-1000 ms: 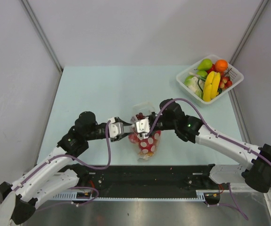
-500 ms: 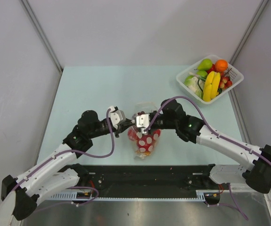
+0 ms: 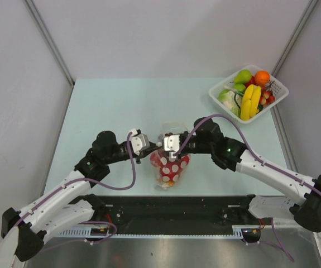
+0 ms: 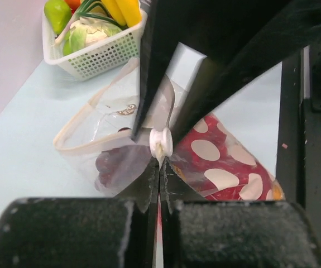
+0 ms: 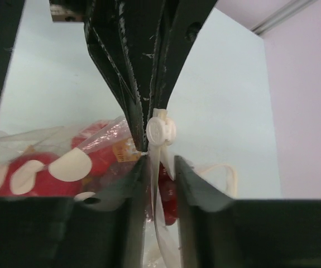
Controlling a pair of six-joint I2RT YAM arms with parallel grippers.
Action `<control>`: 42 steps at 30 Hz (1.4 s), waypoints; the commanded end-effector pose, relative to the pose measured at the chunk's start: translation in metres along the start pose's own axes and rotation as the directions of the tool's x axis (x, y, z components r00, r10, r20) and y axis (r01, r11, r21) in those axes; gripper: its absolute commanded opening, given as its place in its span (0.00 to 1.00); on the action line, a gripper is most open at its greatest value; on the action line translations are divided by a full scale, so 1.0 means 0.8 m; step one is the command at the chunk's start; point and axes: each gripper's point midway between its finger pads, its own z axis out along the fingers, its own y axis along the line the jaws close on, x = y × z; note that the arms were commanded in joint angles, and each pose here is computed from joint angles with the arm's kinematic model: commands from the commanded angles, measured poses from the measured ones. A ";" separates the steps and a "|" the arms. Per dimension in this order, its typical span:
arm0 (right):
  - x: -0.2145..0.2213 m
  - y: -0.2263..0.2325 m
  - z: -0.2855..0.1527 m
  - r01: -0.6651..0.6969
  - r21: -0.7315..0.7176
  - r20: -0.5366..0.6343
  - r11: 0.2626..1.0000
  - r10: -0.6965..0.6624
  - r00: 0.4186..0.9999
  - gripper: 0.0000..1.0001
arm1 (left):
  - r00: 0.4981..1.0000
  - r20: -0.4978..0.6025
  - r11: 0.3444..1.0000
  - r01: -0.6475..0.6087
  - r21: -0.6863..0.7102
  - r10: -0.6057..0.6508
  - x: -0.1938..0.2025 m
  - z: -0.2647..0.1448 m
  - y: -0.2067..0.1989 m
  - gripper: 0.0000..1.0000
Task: Place the food in the zip-top bag and seal the zipper
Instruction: Zip the zipper food storage bag at the center of the board.
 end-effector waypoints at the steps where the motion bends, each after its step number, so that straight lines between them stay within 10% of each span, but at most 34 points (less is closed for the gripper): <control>1: -0.056 -0.018 -0.033 0.073 0.024 0.114 0.997 -0.076 0.991 0.58 | 0.985 0.053 0.985 -0.167 0.053 0.164 -0.025 -0.004 -0.006 0.00; 26: -0.077 0.015 -0.015 0.111 -0.137 0.220 0.984 -0.079 0.972 0.52 | 0.902 0.108 0.889 -0.431 0.154 0.418 -0.044 -0.009 -0.027 0.00; 42: -0.048 0.008 -0.009 0.126 -0.145 0.161 0.981 -0.102 0.982 0.00 | 0.870 0.144 0.865 -0.488 0.117 0.472 -0.062 -0.016 -0.026 0.00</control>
